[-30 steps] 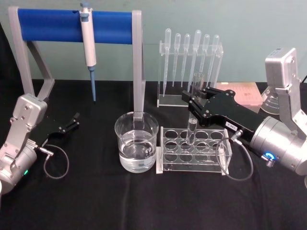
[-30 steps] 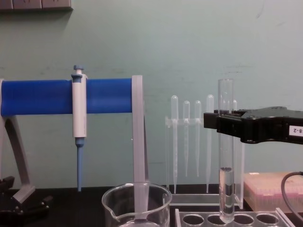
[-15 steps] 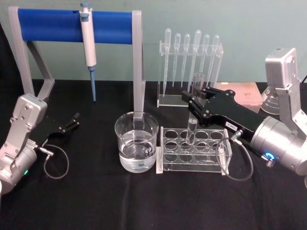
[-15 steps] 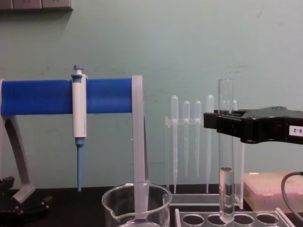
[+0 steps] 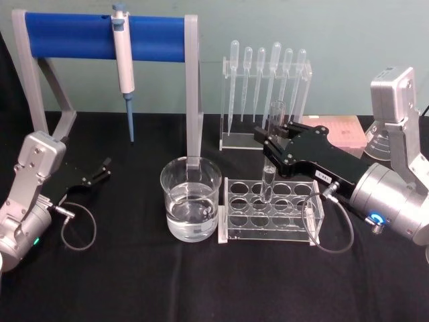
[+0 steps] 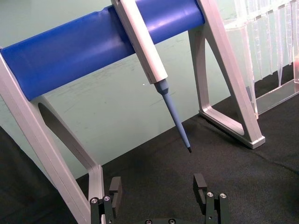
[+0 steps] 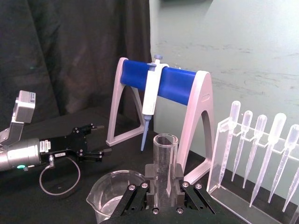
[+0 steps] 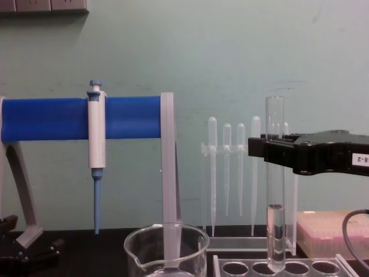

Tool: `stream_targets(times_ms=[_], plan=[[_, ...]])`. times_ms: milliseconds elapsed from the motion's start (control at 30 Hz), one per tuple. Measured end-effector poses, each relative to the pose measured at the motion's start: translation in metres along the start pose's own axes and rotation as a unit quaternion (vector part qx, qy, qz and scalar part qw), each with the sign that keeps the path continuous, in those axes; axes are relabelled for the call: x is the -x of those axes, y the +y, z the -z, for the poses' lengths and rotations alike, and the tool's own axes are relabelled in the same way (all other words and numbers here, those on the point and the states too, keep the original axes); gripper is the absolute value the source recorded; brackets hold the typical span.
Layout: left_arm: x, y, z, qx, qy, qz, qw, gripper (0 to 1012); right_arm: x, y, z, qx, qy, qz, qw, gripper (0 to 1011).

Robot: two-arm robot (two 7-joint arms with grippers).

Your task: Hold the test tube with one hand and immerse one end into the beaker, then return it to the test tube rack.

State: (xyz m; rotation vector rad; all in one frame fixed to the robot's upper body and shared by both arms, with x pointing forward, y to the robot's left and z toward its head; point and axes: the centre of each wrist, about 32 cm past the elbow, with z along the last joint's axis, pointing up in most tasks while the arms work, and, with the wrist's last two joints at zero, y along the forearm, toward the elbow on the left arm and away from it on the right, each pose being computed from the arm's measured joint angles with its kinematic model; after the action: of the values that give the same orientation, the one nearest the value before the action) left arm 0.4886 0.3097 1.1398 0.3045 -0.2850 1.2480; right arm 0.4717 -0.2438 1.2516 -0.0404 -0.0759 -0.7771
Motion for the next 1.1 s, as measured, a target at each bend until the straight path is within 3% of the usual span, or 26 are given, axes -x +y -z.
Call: stream_targets(times_ms=[1100], plan=[[0.0000,0.0000,0.0000,0.000,0.000,0.000,1.0000,1000,0.0000,0.0000,0.0000,0.000,0.000,0.000,1.0000,225]])
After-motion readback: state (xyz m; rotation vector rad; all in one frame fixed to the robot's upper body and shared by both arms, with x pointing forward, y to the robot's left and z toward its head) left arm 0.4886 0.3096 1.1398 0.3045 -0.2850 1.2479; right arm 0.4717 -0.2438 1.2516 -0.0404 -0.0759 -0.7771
